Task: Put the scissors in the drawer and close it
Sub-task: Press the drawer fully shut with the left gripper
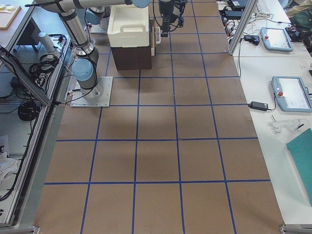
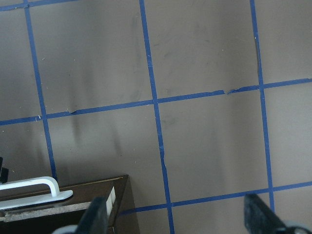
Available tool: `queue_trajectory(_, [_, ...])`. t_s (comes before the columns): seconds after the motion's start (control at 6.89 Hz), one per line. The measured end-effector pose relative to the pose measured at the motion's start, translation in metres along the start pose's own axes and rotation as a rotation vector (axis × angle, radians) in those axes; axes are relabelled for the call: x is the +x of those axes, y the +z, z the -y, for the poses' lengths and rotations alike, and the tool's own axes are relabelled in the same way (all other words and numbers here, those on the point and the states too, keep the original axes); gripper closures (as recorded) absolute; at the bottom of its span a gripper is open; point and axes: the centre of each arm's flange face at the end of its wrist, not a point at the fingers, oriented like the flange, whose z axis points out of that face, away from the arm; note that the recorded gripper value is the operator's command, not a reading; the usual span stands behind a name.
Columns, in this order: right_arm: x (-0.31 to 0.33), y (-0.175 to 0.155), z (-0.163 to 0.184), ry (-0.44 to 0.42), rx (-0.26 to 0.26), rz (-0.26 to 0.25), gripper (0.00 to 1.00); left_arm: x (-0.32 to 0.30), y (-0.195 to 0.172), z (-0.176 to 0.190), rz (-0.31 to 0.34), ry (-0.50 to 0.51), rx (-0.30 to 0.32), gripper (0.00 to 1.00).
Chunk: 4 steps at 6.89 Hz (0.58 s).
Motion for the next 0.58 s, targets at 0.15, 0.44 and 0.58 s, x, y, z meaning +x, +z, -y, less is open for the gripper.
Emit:
queue_trajectory(0.15, [0.0,-0.002,0.001,0.001,0.007,0.001,0.0,-0.001,0.002,-0.001,0.0,-0.003,-0.008,0.0])
queue_trajectory(0.44, [-0.001,-0.007,0.012,0.001,0.03,0.004,0.0,-0.003,0.01,-0.002,0.002,-0.01,-0.026,0.0])
queue_trajectory(0.58, [-0.004,-0.012,0.027,-0.001,0.055,0.007,0.0,-0.003,0.012,-0.003,0.002,-0.011,-0.03,0.0])
